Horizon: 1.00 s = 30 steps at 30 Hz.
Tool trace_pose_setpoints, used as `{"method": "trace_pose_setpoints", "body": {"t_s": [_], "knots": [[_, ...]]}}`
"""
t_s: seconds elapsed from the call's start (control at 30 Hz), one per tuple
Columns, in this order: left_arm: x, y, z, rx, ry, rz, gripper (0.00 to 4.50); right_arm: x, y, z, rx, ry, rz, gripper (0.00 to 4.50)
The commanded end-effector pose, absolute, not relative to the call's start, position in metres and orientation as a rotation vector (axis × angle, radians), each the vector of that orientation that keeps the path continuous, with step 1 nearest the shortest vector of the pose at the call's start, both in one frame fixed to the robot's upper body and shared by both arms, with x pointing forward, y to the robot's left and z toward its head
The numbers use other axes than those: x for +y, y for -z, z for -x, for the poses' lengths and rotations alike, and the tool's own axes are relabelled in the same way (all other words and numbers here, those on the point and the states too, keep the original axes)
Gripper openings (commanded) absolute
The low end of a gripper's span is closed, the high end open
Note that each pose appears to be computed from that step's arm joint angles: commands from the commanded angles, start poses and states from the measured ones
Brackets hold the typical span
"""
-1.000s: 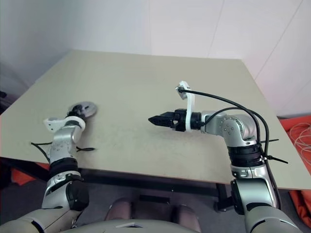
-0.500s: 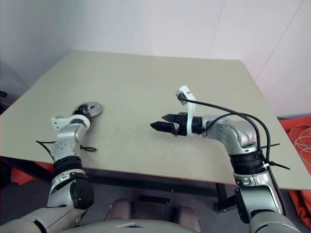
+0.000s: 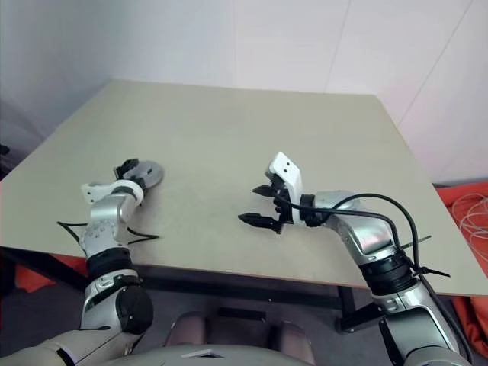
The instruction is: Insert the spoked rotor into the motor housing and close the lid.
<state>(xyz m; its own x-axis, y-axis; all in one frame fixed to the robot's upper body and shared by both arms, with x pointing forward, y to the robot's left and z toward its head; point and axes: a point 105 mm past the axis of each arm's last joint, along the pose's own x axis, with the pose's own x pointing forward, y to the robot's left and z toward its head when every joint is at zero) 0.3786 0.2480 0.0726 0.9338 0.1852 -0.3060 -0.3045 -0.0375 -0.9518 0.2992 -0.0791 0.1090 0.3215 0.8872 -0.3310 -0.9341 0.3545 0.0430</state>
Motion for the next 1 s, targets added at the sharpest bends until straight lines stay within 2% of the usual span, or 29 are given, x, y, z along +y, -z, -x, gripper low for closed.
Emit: {"method": "trace_pose_setpoints", "body": {"t_s": [0.03, 0.3, 0.53, 0.8, 0.9, 1.0], "knots": [[0.244, -0.089, -0.373, 0.076, -0.371, 1.569, 4.48, -0.079, -0.122, -0.3, 0.257, -1.213, 0.194, 4.5], [0.227, -0.088, -0.357, 0.151, -0.408, 1.566, 4.48, -0.082, -0.121, -0.301, 0.259, -1.21, 0.208, 4.5], [0.194, -0.099, -0.36, 0.245, -0.271, 1.281, 4.48, -0.088, -0.118, -0.306, 0.252, -1.186, 0.227, 4.5], [0.174, -0.131, -0.37, 0.193, 0.082, 0.585, 4.48, -0.103, -0.118, -0.313, 0.23, -1.125, 0.207, 4.5], [0.154, -0.144, -0.365, 0.133, 0.338, 0.159, 4.48, -0.113, -0.116, -0.317, 0.221, -1.082, 0.213, 4.5], [0.159, -0.149, -0.365, 0.07, 0.434, -0.027, 4.48, -0.121, -0.115, -0.32, 0.218, -1.052, 0.219, 4.5]]}}
